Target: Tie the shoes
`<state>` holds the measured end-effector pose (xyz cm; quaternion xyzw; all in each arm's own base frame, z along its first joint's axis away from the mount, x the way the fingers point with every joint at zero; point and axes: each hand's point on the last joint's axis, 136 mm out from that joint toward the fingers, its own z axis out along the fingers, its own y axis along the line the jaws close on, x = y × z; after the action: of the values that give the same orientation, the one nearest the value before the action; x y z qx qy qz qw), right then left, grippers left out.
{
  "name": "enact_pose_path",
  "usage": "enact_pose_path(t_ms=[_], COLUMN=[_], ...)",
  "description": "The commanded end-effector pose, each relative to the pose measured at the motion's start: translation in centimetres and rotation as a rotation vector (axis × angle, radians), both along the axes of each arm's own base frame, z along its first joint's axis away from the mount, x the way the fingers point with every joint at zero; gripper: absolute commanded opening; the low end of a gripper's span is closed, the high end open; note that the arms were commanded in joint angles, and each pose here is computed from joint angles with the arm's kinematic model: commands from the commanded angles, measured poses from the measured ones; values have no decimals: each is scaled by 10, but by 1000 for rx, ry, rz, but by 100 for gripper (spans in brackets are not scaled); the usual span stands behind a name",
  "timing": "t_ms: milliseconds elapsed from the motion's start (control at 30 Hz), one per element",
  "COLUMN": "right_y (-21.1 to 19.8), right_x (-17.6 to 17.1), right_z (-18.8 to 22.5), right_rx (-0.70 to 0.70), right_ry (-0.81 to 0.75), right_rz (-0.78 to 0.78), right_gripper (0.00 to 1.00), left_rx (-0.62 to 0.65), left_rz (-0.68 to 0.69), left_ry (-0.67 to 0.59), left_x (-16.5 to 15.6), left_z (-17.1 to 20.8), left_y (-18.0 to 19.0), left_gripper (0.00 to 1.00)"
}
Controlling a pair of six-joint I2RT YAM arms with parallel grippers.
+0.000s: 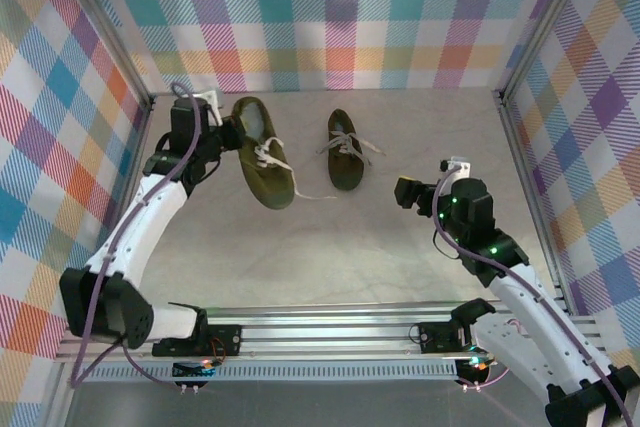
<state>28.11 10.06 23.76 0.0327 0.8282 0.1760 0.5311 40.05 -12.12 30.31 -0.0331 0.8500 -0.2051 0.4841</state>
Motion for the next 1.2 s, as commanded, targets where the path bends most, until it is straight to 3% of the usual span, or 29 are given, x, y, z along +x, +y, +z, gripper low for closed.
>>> enact_pose_path(t_ms=[0,167,300,433,567,767,900,1033,1167], right_y=[-37,-79,-91,-98,-96,-82,-76,-62,-33], right_x=[-2,-9,-14,-17,-16,-8,0,4,8], right_z=[7,9,13,15,14,5,2,-3,-19], right_rx=[-57,-92,-69,-60,-59,-88,-32,25,-25], right_ry=[2,33,15,2,9,65,89,80,103], right_rz=[-193,-410,-452,-475,-458,-389,-392,-334,-141], right_gripper=[99,99,99,99,99,99,99,99,99], left_rx=[62,93,74,49,114,164,202,254,296], left_rz=[-173,-322,-448,-504,-411,-309,-266,-213,-150], left_ry=[-59,-78,-99,-116,-51,159,266,313,349], left_x=[-32,-56,-74,-80,-65,-53,-54,-51,-46], left_z=[42,70,98,123,97,-22,-86,-116,-134], left_y=[-50,-126,-190,-223,-206,-162,-139,-117,-90], left_gripper=[0,0,0,0,0,0,0,0,0])
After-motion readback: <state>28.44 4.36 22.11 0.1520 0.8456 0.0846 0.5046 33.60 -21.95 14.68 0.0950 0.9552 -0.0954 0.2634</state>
